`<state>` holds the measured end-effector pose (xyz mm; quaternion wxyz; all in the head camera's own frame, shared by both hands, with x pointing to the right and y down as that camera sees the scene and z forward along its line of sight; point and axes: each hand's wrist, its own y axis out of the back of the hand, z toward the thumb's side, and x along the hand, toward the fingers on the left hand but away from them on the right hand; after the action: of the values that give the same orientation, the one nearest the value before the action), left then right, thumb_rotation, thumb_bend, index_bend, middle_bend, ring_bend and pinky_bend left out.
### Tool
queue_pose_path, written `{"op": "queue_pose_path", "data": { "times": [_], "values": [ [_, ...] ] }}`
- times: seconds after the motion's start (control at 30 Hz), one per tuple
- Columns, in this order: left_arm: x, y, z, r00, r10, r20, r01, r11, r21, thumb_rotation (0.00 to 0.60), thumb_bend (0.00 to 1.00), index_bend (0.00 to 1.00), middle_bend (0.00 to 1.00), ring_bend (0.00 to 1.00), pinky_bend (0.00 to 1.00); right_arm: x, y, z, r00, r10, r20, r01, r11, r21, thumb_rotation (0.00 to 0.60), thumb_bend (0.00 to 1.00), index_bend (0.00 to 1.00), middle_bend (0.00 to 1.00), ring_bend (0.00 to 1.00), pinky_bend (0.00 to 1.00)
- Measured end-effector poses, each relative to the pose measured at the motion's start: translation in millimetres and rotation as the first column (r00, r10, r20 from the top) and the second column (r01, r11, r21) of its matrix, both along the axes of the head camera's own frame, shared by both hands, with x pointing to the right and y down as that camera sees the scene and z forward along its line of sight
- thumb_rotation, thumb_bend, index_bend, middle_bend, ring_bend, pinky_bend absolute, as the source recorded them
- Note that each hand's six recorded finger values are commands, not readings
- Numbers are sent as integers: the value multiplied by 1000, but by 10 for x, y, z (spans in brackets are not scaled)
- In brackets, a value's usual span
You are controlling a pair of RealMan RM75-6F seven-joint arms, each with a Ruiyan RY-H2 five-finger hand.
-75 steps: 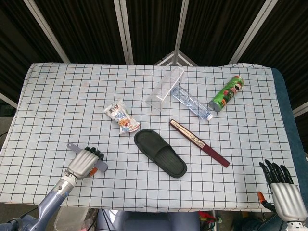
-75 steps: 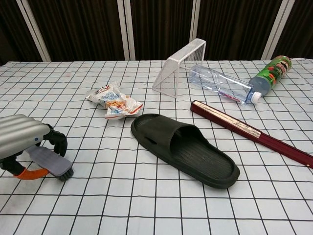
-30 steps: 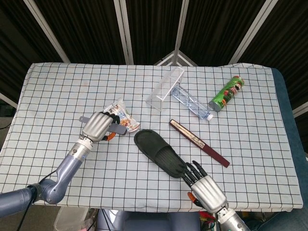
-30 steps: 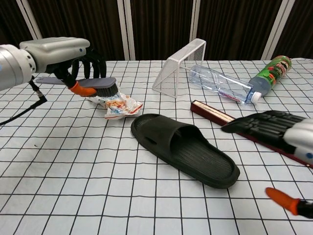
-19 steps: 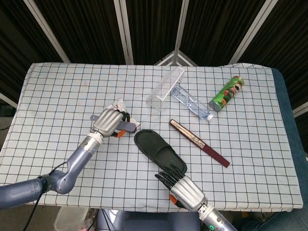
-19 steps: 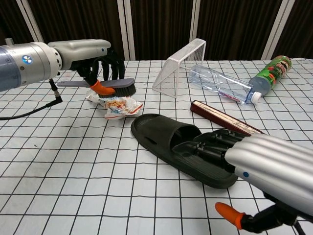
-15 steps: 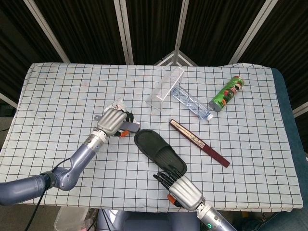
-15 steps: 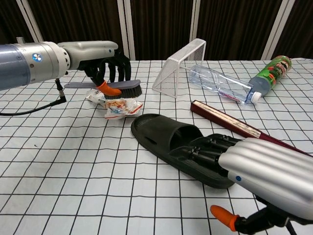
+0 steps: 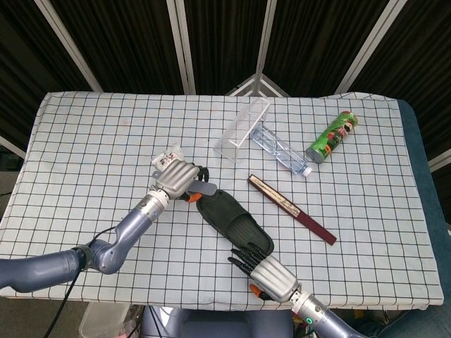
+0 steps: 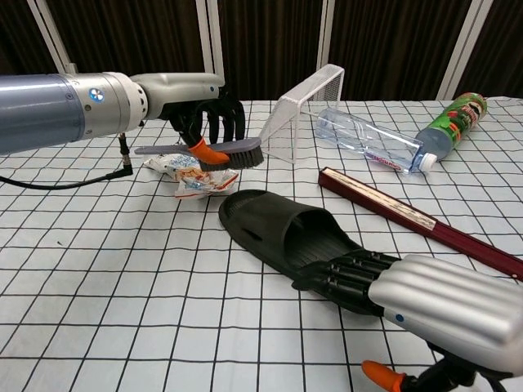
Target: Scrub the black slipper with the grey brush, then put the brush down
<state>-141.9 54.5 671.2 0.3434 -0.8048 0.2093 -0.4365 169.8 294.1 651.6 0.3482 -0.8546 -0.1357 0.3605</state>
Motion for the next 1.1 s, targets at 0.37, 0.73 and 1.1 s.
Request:
{"op": "queue_pose_path", "data": {
  "times": [0.37,0.73,1.1],
  "values": [
    [85,7,94,1000,6,26,-6,1000,-9,600,747,580,599,421,499,158,-22,174,999,-14,-43,12,998,-55,600,515,0,0,0,0],
    [290,40,163,998,44,42,-44,999,4,600,747,580,599,421,499,242,-58,279,999,0,-45,-4,996,-88,599,514,0,0,0,0],
    [463,108,149,997,71,30,-71,997,7,600,747,580,599,420,499,180,90,334,1000,-11,-26,8,993,-114,600,519,0,0,0,0]
  ]
}}
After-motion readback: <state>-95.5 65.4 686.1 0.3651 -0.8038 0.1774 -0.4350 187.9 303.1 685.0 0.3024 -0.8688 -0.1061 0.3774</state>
